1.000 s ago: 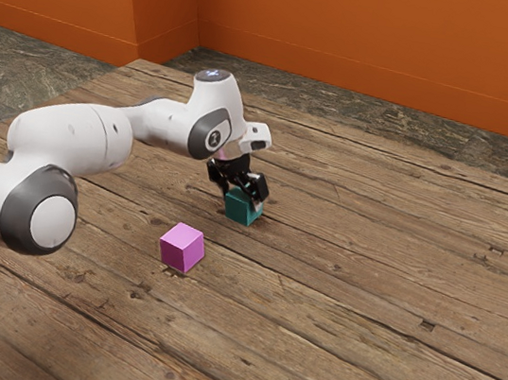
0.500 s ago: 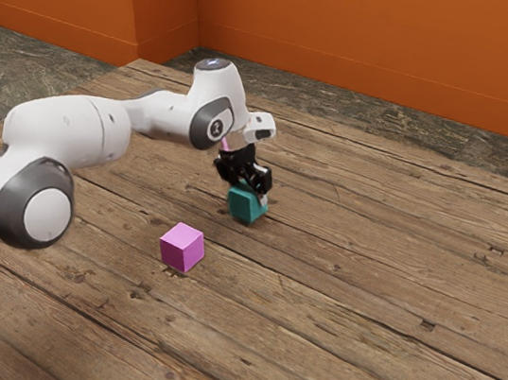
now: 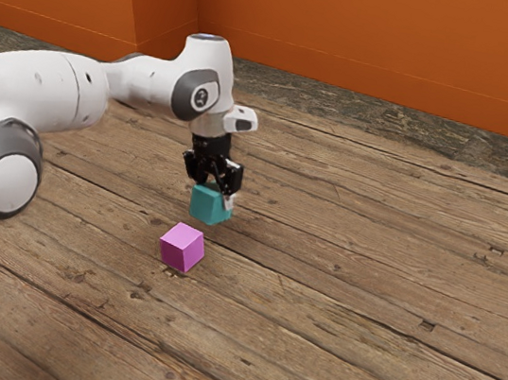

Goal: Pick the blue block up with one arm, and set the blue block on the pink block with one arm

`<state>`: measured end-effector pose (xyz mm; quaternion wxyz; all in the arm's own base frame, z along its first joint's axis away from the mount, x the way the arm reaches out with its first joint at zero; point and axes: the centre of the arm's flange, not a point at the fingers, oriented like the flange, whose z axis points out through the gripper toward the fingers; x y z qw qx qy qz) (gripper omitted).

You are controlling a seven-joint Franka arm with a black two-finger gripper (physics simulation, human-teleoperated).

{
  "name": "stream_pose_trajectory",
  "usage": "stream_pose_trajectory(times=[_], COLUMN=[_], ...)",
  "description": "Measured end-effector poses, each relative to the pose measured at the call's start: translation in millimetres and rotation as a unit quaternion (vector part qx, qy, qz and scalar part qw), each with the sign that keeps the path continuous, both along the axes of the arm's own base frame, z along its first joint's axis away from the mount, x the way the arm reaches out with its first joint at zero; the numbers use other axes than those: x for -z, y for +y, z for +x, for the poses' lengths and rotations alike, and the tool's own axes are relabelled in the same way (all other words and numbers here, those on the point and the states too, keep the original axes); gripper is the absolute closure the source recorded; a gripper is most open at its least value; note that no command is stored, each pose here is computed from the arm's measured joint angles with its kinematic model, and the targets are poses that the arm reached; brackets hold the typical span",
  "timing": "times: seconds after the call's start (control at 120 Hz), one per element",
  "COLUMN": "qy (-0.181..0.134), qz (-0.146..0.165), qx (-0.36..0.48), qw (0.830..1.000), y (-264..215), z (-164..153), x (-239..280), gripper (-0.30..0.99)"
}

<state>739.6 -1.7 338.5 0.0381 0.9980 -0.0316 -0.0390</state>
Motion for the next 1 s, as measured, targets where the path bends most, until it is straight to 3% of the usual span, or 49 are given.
stream_pose_trajectory(times=[0.375, 0.833, 1.0], qy=[0.041, 0.061, 0.067], qz=[0.029, 0.031, 0.032], qx=[0.003, -0.001, -0.006], qw=[0.999, 0.998, 0.997], y=[0.6, -2.4, 4.8], z=[-36.8, -52.8, -55.8], x=[-4.4, 4.4, 8.5], gripper=[0.37, 0.35, 0.22])
